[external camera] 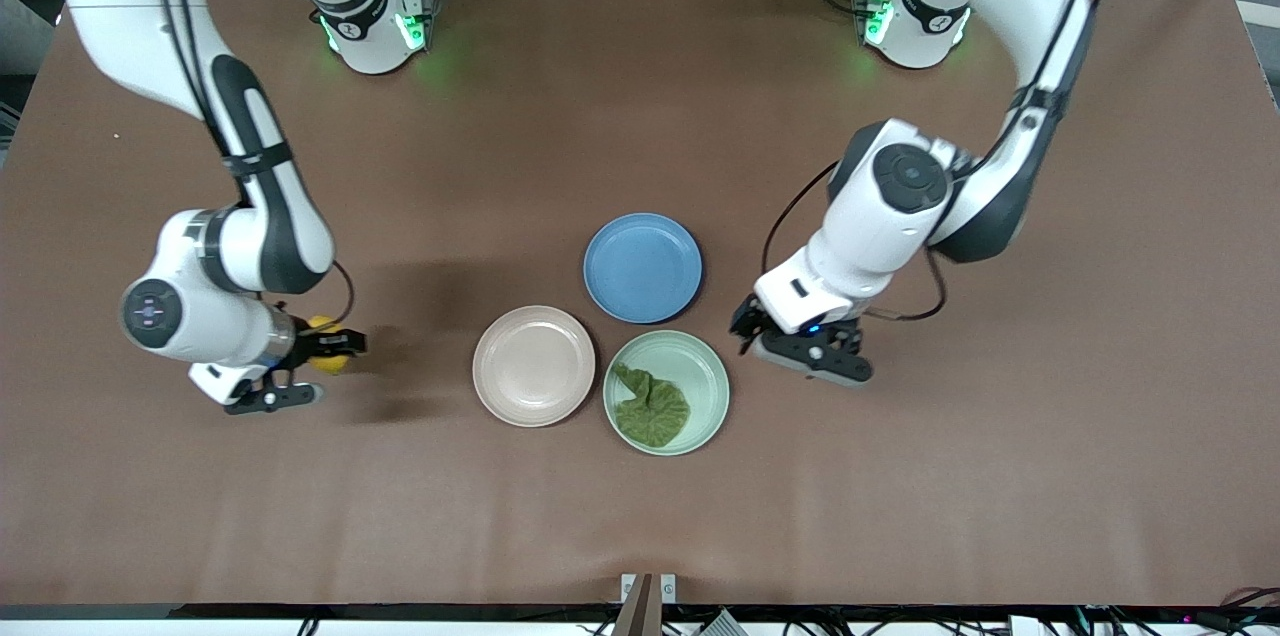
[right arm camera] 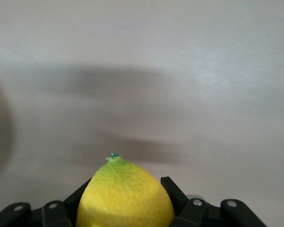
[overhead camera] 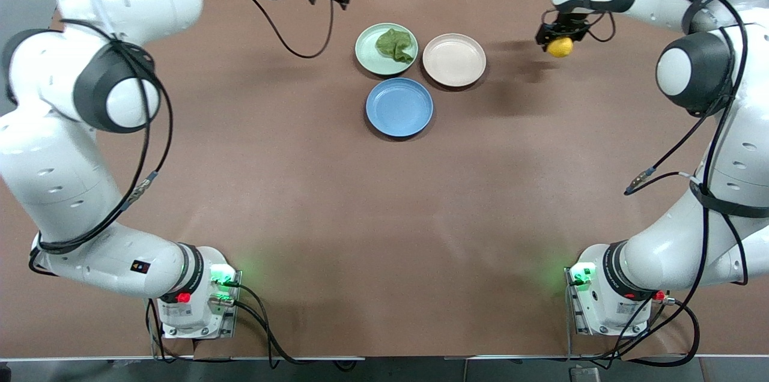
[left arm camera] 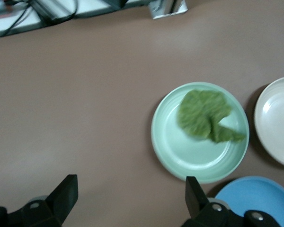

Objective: Place lemon and lettuce in plates

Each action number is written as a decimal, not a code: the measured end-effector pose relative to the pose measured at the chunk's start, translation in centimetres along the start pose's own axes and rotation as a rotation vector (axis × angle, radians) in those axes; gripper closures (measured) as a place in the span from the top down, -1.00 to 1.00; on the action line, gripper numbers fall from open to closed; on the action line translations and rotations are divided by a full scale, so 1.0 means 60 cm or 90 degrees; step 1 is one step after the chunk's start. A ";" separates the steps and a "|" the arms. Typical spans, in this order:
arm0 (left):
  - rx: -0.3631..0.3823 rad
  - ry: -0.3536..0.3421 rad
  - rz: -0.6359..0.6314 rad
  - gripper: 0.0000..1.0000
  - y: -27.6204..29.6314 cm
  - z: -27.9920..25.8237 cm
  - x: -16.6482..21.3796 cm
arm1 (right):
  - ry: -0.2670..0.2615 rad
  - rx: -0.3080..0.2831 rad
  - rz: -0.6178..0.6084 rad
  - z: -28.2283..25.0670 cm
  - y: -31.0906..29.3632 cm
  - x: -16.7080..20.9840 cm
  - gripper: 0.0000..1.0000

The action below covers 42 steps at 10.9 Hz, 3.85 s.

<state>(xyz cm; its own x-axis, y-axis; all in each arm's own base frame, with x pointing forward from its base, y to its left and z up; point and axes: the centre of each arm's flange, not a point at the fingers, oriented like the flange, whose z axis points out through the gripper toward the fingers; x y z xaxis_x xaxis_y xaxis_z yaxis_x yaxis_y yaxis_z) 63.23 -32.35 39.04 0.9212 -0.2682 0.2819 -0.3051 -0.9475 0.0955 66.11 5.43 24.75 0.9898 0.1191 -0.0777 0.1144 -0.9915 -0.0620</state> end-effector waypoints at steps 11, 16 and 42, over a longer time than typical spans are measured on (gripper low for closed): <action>0.109 -0.179 -0.123 1.00 -0.272 -0.293 -0.074 | 0.058 0.001 0.144 0.037 -0.343 0.041 0.22; 0.116 -0.184 -0.125 1.00 -0.319 -0.345 -0.093 | 0.083 0.010 0.181 0.077 -0.410 0.035 0.22; 0.135 -0.148 -0.133 1.00 -0.338 -0.435 -0.116 | -0.065 -0.029 0.139 -0.048 -0.217 0.097 1.00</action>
<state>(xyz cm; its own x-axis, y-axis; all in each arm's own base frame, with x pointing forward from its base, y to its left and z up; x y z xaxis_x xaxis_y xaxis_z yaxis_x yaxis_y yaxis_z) 56.69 -6.74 60.06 0.9959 -0.0745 0.0513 -0.0704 -0.9944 -0.0786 70.65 18.86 27.99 0.9780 -0.0963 -0.1848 -0.0957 -0.9953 0.0124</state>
